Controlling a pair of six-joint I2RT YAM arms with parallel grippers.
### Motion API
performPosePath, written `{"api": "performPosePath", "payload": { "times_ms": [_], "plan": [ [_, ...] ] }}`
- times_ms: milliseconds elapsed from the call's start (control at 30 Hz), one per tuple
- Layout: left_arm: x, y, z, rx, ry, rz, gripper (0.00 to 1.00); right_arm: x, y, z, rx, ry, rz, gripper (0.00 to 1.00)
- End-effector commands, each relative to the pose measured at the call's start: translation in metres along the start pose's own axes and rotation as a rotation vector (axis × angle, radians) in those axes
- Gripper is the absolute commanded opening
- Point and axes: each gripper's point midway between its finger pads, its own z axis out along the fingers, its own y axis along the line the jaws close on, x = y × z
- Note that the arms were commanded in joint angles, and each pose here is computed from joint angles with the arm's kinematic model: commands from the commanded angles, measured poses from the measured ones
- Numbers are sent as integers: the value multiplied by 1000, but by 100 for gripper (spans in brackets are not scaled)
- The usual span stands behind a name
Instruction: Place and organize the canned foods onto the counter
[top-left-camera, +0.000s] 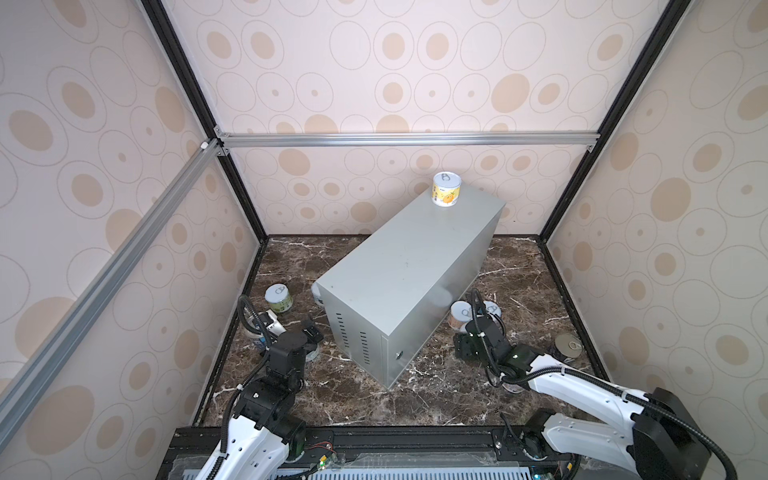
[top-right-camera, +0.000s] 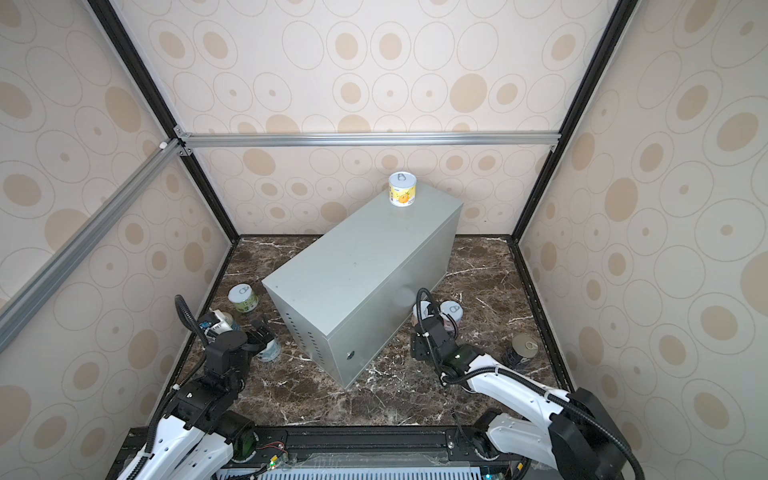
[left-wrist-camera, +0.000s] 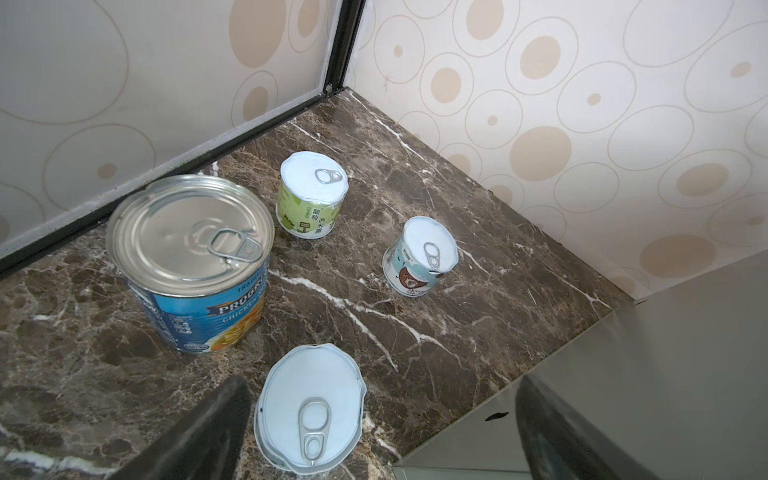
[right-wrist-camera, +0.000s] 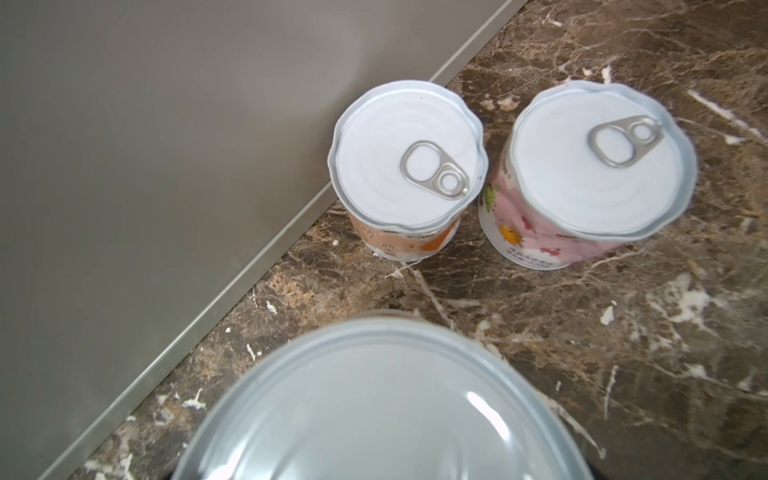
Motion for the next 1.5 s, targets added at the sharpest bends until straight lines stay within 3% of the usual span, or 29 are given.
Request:
{"api": "performPosePath", "payload": {
  "times_ms": [0,300,867,1467],
  "plan": [
    [-15,-6,-10,8,0,30,99,-23,2,-24,-13,-53,-8,64],
    [-27,-20,-22,63,22,67,99,-33,-4,-60,-49,-94,-18,64],
    [-95,-51,-57,109,-48,180,99,-77,7,-128,-140,-130,-42,62],
    [-138,-118,-56,236,-58,244,99,-160,31,-186,-163,-213,-184,63]
  ]
}}
